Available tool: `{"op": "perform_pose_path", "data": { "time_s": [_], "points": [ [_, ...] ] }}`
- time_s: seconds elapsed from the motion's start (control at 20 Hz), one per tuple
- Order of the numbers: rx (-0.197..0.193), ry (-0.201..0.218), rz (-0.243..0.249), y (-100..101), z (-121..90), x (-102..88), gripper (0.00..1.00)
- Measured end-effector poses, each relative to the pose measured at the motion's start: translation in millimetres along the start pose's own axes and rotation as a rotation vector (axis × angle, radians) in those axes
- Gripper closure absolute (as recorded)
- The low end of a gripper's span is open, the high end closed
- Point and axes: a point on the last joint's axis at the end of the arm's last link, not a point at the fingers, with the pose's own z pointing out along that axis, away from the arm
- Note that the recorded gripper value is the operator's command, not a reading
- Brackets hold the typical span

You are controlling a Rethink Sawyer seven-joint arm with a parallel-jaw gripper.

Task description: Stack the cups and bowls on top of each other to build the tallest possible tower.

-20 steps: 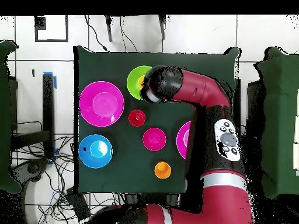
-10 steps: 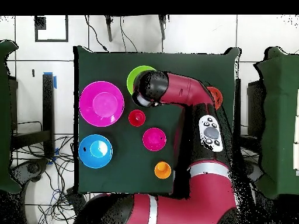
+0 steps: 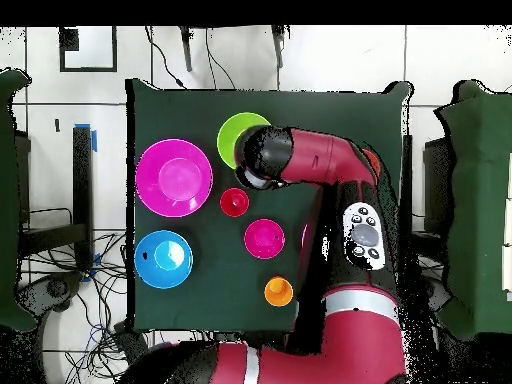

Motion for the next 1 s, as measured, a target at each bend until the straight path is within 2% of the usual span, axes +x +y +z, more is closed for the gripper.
{"op": "perform_pose_path", "data": {
  "time_s": [0.1,0.2,0.6,0.7,1.0],
  "points": [
    [0.017,-0.019,0.006,-13.4,-7.4,-8.3,0.0],
    [0.02,-0.022,0.009,-17.0,-9.3,-10.6,0.0],
    [0.05,-0.043,0.052,-61.8,-23.8,-39.5,0.0],
    [0.042,-0.054,0.083,-81.8,-26.3,-59.4,0.0],
    [0.003,-0.075,0.162,-121.1,-26.6,-107.4,0.0]
  ]
}}
